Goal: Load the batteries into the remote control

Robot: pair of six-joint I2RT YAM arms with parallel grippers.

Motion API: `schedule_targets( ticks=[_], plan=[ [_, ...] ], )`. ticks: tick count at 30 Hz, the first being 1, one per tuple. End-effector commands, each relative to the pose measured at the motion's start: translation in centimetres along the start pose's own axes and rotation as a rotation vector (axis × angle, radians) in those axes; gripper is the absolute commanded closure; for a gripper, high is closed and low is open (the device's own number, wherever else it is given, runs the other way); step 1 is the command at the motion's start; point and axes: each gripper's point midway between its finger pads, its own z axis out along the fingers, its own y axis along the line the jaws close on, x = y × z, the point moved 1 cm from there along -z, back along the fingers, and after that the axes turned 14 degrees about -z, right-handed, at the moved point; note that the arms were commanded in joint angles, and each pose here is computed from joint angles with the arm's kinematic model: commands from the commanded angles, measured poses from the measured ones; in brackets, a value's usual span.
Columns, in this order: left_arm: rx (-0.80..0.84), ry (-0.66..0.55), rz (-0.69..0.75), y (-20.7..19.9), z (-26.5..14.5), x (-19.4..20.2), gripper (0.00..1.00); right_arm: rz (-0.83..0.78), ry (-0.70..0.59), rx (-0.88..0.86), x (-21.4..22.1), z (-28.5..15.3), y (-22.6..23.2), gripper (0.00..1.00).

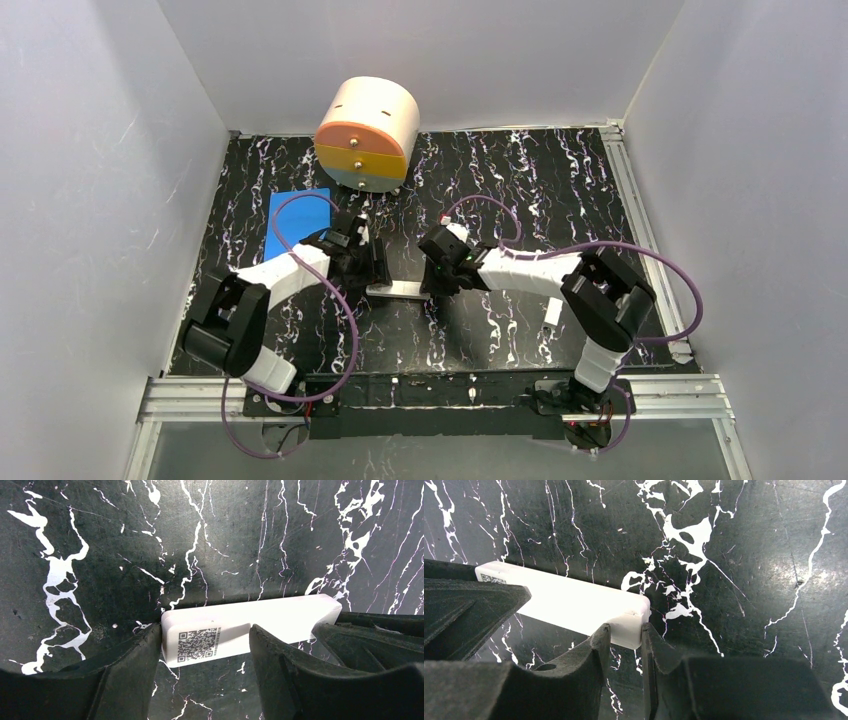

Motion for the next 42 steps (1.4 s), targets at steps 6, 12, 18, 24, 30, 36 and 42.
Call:
schedule_targets(
  ticks=[6,12,18,24,30,36,42],
  plan=[
    [0.055,0.085,-0.046,0.0,0.7,2.8,0.39,0.001,0.008,-0.078,1.0,2.9,4.0,0.66],
    [0.062,0.091,-0.067,0.2,1.0,3.4,0.40,0.036,0.034,-0.132,1.0,4.2,6.3,0.66],
    [0.066,0.097,-0.073,0.4,1.3,3.8,0.41,0.034,0.068,-0.157,2.1,5.0,7.6,0.65],
    [0.062,0.071,-0.058,-0.4,0.7,2.6,0.38,0.006,-0.018,-0.096,0.4,3.1,5.7,0.59],
    [0.036,-0.006,-0.009,-2.3,-1.4,-0.7,0.30,-0.043,-0.151,-0.032,-3.5,-1.3,1.7,0.46],
    [0.009,-0.090,0.023,-4.2,-4.5,-4.3,0.25,-0.148,-0.295,-0.147,-7.1,-7.0,1.0,0.33],
    [-0.010,-0.181,0.039,-5.0,-8.6,-6.1,0.16,-0.317,-0.403,-0.256,-7.7,-11.5,0.9,0.15]
  ],
)
